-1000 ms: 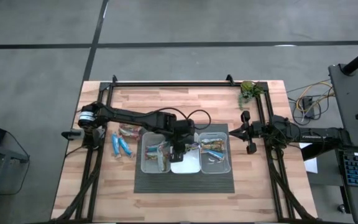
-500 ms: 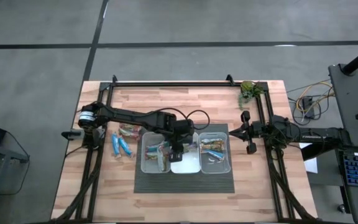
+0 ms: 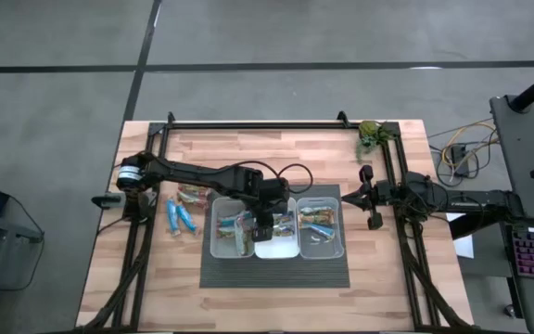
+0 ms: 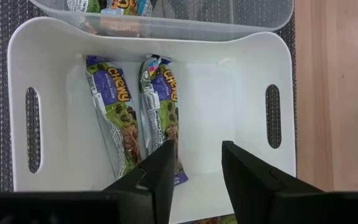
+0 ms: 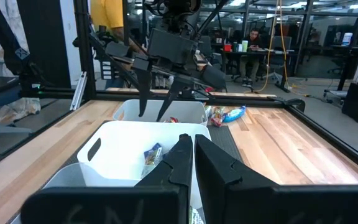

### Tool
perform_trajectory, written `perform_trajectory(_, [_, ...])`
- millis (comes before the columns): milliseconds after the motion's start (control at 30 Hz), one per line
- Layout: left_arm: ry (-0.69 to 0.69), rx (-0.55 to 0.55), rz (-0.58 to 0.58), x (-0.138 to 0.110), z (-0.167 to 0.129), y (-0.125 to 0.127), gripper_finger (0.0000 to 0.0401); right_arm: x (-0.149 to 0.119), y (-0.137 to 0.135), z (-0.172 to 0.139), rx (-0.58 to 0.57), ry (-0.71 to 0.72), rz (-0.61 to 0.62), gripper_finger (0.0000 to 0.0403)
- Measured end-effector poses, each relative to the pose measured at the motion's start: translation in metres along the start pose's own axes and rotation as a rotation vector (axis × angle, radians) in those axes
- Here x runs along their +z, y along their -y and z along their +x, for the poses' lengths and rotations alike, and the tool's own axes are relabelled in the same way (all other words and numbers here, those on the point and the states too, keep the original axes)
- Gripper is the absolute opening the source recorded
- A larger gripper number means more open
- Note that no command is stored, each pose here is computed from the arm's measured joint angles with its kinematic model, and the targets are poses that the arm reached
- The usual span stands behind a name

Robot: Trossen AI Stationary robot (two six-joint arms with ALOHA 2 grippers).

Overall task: Pick and place Granola Bars by type
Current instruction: Put the blue granola bar into the white bin

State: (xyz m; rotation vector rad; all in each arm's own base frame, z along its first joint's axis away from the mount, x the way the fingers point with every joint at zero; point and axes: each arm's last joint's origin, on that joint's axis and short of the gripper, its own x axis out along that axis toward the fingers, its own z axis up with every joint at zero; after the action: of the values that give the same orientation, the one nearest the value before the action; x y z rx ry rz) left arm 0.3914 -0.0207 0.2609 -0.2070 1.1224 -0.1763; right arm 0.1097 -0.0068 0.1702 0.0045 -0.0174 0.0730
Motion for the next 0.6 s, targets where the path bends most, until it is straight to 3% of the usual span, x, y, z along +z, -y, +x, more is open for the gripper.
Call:
perform_trajectory(100, [-0.001, -0.006, -0.004, 0.0, 0.0, 0.0, 0.0091, 0.0, 0.0, 0.0, 0.0, 0.0, 0.0, 0.0009])
perform_trajectory(300, [0.0, -0.006, -0.076, 0.0, 0.0, -0.002, 0.0008, 0.0, 0.0, 0.0, 0.0, 0.0, 0.0, 0.0009])
perform_trajectory(600, [0.066, 0.012, -0.277, 0.005, -0.034, -0.014, 0.0001, 0.0, 0.0, 0.0, 0.0, 0.0, 0.0, 0.0009])
